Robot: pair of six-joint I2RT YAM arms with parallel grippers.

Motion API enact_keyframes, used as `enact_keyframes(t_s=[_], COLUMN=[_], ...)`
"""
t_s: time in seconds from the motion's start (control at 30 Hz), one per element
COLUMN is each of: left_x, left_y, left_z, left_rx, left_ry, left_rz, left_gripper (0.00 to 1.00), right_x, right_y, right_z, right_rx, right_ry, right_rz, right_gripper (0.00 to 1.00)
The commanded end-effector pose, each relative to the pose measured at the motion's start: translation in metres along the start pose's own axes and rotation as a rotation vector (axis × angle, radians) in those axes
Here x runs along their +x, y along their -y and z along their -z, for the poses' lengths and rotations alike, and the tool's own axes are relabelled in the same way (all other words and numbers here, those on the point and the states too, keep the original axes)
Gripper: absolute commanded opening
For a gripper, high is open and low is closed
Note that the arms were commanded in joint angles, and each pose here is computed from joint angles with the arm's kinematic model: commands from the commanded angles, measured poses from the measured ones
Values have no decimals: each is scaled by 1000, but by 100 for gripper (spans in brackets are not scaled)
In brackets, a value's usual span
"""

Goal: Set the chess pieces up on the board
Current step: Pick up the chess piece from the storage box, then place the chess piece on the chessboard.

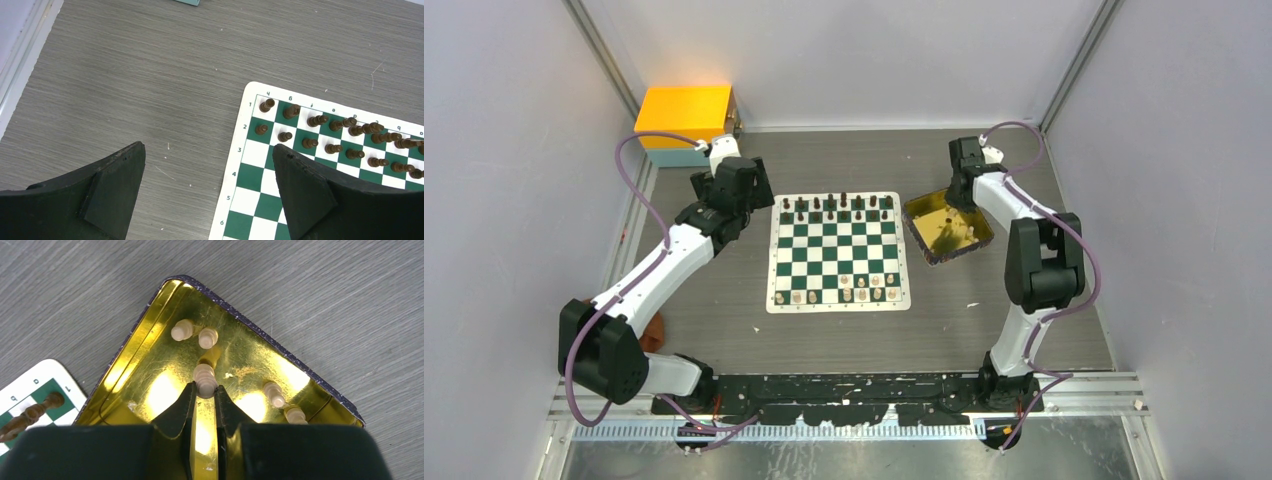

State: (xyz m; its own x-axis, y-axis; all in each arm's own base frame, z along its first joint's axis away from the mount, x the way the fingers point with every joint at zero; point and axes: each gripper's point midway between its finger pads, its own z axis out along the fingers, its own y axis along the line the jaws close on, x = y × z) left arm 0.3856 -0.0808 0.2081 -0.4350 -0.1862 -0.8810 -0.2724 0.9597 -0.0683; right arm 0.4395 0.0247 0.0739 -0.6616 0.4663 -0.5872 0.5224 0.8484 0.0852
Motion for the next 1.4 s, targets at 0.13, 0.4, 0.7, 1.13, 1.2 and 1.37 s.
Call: enact_keyframes(t_s=[0.13,0.4,0.7,1.13,1.2,1.37], left_x=[-26,-30,-28,-33,-35,-38], left_y=[3,1,-2,-8,-9,-14], left_z=[4,6,9,16,18,21], left_rx=[5,-2,-4,-10,-11,-14], left_ry=[62,69,68,70,73,75], left_rz=[39,41,50,79,85,98], left_gripper=[98,98,98,99,98,99], right_x=[-30,-5,56,142,155,185], right_y=[-23,-71,-124,-174,-178,-183], right_z=[44,107,185,248,254,260], right_rx=[-134,-242,-393,-521,-537,-562], right_ry=[96,140,158,174,170,154], right_rz=[-20,218,450,712,745,810], right_gripper=[0,0,0,0,0,0])
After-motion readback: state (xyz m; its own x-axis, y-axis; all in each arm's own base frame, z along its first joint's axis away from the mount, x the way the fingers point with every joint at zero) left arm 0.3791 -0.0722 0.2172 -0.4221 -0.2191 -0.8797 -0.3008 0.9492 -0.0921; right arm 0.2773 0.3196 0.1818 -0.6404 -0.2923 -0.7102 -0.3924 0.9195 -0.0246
